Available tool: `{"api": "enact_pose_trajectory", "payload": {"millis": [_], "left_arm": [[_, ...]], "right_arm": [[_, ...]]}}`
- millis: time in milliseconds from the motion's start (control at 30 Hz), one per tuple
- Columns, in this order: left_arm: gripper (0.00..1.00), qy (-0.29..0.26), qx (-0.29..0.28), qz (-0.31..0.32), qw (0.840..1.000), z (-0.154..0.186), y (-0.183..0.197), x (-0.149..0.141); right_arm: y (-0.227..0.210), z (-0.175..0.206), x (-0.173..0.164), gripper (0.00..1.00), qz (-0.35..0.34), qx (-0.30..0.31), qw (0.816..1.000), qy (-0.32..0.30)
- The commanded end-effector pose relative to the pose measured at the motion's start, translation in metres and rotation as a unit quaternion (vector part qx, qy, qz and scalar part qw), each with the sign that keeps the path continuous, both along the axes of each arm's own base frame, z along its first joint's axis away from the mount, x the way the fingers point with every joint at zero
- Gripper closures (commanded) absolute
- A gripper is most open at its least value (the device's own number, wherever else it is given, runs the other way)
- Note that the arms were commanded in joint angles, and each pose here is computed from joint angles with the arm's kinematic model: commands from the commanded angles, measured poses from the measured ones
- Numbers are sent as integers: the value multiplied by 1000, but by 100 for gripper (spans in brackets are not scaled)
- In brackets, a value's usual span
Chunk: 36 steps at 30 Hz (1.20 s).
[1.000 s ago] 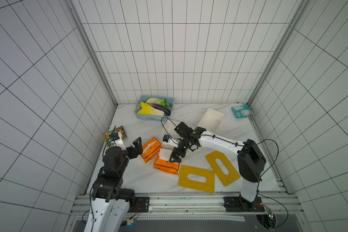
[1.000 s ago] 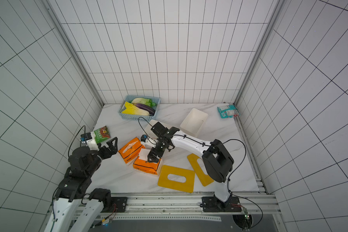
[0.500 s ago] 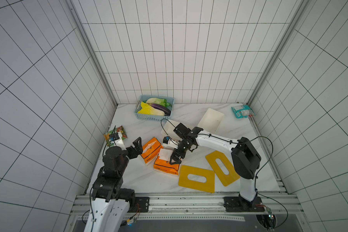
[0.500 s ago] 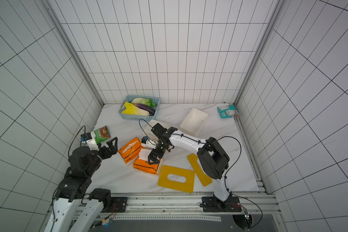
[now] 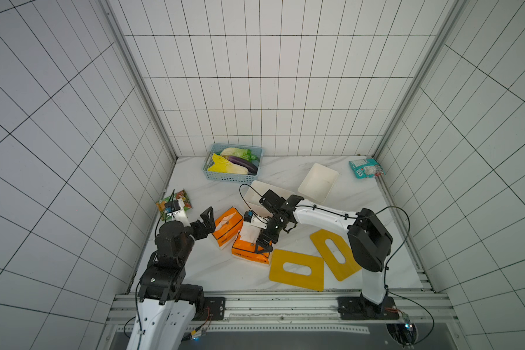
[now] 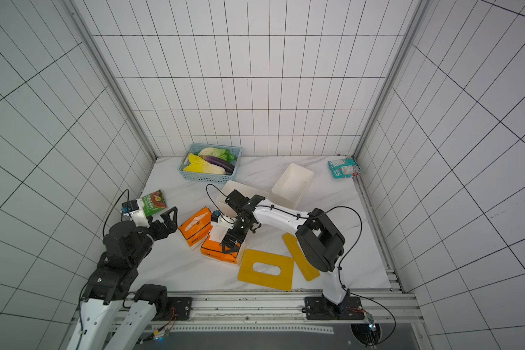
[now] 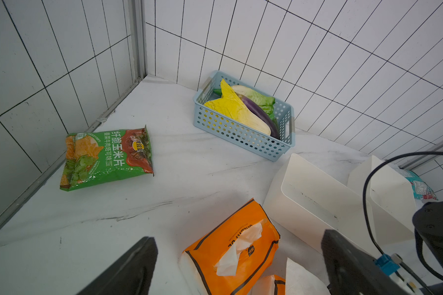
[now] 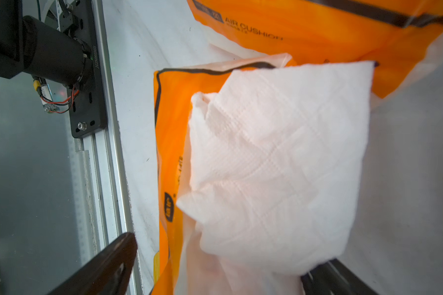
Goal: Put the tissue paper into the tissue box
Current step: Pick up the paper towel from the center of the board.
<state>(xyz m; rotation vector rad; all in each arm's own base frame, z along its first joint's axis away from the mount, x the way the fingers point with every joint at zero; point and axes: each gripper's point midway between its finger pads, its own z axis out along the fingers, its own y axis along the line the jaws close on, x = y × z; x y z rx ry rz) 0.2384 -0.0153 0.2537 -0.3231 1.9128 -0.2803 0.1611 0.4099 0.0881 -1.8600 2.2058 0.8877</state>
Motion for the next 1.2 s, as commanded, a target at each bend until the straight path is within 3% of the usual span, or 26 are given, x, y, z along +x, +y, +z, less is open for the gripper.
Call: {"api": "enact_pose_trajectory", "payload": {"millis": [0,533,1167], "left_arm": [[2,-4,2,-3,1000,0,0,1],[2,-4,1,-4,1000,0,-1,1],[2,-5,2,-5,1000,0,-1,0]], "right_arm": [[-5,-18,-13,1,12,-27,1000,5],[0,-34,-34,1,12,-58,998,-29],[8,-68,-39,1,-37,-104,992,-58]]}}
